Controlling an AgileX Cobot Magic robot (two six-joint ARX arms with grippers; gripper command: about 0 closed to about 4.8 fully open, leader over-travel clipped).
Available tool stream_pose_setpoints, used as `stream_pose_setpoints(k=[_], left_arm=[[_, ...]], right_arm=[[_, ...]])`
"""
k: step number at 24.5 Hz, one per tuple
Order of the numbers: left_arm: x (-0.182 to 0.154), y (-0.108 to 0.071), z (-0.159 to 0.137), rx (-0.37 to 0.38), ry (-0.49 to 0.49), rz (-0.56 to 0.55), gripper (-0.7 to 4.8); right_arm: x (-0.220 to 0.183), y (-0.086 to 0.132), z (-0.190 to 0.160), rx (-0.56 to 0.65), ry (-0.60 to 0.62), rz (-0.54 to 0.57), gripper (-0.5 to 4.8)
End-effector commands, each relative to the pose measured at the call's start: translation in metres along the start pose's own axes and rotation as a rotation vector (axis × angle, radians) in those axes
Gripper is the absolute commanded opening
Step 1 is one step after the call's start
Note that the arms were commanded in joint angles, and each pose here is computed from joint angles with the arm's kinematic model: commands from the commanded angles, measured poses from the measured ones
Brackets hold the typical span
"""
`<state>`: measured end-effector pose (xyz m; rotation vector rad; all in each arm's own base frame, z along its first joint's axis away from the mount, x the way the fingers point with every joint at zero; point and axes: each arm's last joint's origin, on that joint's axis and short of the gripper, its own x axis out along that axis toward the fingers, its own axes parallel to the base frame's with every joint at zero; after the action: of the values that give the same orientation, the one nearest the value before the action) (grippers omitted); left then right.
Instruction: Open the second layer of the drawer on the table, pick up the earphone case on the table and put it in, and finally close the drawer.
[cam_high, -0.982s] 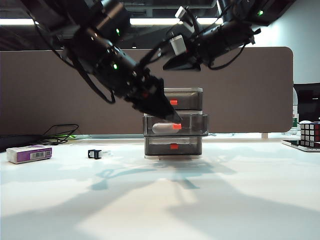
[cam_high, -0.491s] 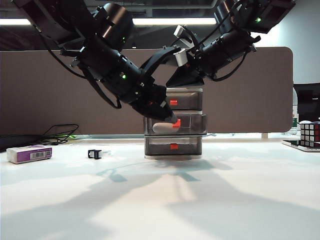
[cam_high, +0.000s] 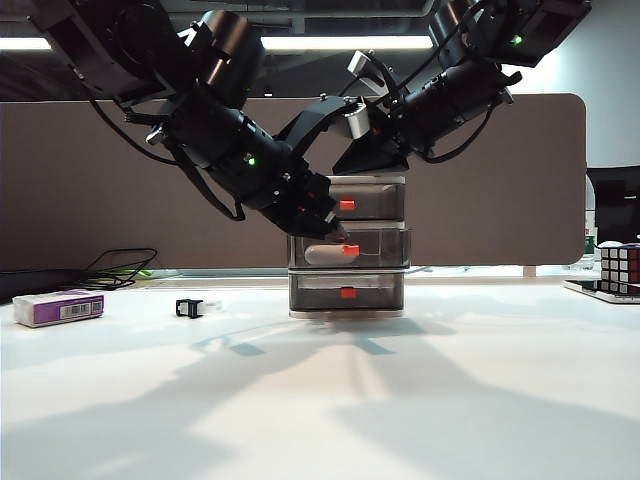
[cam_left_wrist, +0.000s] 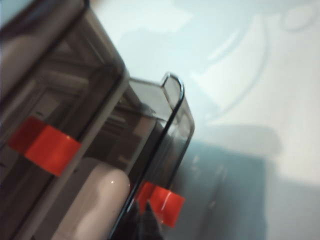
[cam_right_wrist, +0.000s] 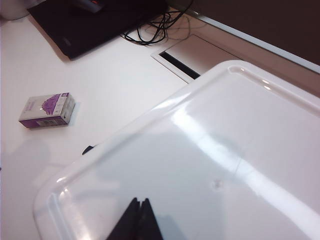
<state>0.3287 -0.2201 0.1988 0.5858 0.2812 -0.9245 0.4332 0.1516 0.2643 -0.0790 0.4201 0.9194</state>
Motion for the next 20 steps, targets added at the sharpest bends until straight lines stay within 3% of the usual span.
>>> stream_pose_setpoints(k=[1,6,20], left_arm=[[-0.002,0.003,0.003,0.001,-0.024,0.003,-0.06],[-0.001,0.012,-0.003,-0.01,-0.008,0.069,-0.06],[0.003,0.017,-0.001,-0.011,-0.04,0.167,-0.06]], right_arm=[[-0.002,0.001,0.005,-0.025,-0.016,-0.001,-0.05],[-0.001,-0.001,0.003,-0.025,-0.002,-0.064,-0.05],[0.007,-0.005,-0.009,0.004,0.047,-0.071,-0.05]])
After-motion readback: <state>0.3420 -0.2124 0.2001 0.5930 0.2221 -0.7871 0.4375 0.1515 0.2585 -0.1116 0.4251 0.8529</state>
